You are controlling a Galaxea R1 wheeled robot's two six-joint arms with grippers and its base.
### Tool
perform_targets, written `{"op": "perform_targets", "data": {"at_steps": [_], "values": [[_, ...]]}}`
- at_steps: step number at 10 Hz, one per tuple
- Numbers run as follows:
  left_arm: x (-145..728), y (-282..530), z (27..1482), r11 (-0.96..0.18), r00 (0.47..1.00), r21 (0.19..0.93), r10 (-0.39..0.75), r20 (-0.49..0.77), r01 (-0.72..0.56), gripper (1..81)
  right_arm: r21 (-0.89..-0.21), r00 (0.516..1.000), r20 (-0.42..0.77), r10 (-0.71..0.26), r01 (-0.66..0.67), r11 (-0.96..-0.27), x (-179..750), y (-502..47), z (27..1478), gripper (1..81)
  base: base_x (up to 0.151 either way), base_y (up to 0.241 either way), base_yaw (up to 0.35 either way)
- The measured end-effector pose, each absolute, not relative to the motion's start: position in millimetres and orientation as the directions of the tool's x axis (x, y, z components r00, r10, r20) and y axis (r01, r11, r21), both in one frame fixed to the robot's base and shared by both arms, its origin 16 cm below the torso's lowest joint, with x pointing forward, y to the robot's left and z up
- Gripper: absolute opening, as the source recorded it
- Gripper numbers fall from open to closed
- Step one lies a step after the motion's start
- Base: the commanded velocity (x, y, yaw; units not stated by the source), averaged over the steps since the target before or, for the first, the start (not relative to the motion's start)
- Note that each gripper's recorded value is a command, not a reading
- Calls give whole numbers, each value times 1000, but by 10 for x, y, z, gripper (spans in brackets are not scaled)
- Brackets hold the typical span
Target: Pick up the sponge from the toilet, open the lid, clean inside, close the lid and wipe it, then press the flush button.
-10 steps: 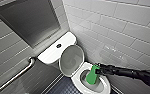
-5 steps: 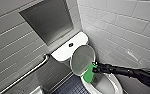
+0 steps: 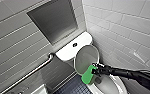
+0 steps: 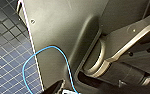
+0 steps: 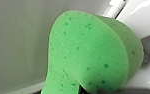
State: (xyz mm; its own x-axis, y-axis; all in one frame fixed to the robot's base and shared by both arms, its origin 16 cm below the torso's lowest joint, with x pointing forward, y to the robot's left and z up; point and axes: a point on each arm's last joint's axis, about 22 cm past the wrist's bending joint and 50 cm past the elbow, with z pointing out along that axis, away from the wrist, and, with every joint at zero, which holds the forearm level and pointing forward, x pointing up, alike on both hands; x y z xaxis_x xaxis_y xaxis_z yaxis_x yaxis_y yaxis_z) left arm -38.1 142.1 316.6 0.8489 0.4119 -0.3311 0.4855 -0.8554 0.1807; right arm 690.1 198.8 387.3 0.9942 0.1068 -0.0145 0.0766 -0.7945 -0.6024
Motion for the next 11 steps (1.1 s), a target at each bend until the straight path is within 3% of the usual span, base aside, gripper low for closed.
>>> {"op": "perform_targets", "data": {"at_steps": [4, 8, 11], "values": [[-380, 1412, 3167, -855, 849, 182, 412, -332, 486, 811, -565, 991, -133, -18, -91, -820, 6751, 1906, 3467, 10, 0, 0, 0], [-383, 1415, 3168, -855, 849, 181, 412, -332, 486, 811, -570, 973, -232, -13, -147, -808, 6022, 2016, 3227, 10, 0, 0, 0], [-383, 1415, 3167, -855, 849, 181, 412, -332, 485, 811, -585, 972, -236, -11, -151, -797, 5881, 1994, 3156, 10, 0, 0, 0]]}}
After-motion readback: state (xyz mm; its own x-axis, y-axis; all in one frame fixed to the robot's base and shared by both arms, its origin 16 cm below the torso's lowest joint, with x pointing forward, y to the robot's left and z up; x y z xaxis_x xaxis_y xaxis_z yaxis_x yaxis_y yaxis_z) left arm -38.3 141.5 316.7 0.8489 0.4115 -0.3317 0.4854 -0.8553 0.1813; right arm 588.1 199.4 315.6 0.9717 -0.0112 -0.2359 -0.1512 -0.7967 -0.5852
